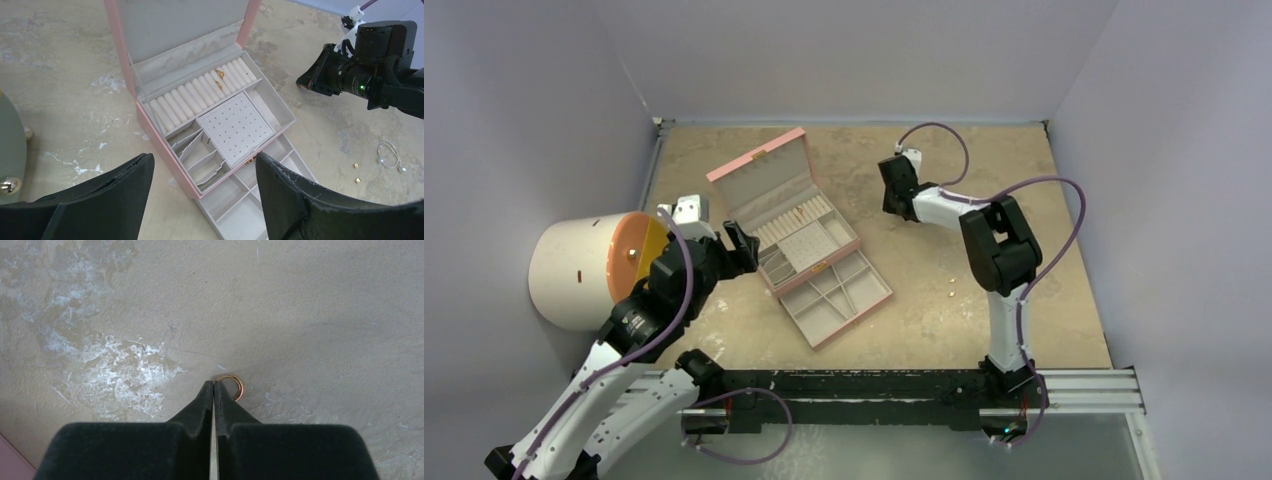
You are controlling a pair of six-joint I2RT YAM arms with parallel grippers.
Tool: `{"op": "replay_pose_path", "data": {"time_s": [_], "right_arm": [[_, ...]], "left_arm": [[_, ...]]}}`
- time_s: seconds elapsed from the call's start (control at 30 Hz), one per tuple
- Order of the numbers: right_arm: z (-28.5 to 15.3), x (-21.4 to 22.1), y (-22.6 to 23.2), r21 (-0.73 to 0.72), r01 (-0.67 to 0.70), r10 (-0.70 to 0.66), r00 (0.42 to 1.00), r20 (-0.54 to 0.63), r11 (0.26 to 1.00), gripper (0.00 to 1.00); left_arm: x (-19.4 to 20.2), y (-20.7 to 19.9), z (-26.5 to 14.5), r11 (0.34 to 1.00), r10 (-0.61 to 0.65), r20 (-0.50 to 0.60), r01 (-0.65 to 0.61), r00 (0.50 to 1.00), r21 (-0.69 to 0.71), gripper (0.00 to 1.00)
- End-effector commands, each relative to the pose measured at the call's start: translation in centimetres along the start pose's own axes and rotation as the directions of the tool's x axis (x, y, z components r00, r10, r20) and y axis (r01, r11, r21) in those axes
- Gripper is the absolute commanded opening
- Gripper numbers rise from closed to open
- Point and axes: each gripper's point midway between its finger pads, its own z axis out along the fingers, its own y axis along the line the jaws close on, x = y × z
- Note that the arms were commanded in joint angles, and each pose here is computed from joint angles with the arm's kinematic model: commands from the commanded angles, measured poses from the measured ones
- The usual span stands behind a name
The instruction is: Organize the mixed jewelry
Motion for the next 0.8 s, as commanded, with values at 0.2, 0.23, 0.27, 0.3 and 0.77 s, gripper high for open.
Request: {"op": "replay_pose_path", "data": {"time_s": [0.2, 0.23, 0.27, 0.3, 0.77], "right_arm": [[-3.2, 2.3, -1.0, -0.004, 0.041, -0.041, 0.999, -0.024, 0.999, 0.0], [-3.6, 2.3, -0.9, -0.015, 0.039, -0.039, 0.999, -0.021, 0.999, 0.0], [-4.1, 2.5, -0.7, -0.03, 0.038, -0.039, 0.999, -0.021, 0.999, 0.0], [-4.6, 2.4, -0.6, -0.045, 0.037, -0.038, 0.999, -0.017, 0.998, 0.0], [-15.0, 4.1, 1.2, -0.311, 0.18, -0.169, 0.984, 0.062, 0.933, 0.0]], "left_arm": [[-0.9, -0.4, 0.3, 1.0, 0.007, 0.031, -0.007, 1.0, 0.018, 0.74], [-0.9, -0.4, 0.3, 1.0, 0.006, 0.031, -0.007, 1.0, 0.016, 0.74], [-0.8, -0.3, 0.3, 1.0, 0.007, 0.029, -0.008, 1.0, 0.016, 0.74], [-0.8, -0.3, 0.3, 1.0, 0.007, 0.029, -0.007, 1.0, 0.017, 0.74], [-0.8, -0.8, 0.3, 0.999, -0.002, 0.016, 0.001, 1.0, 0.035, 0.74]]}}
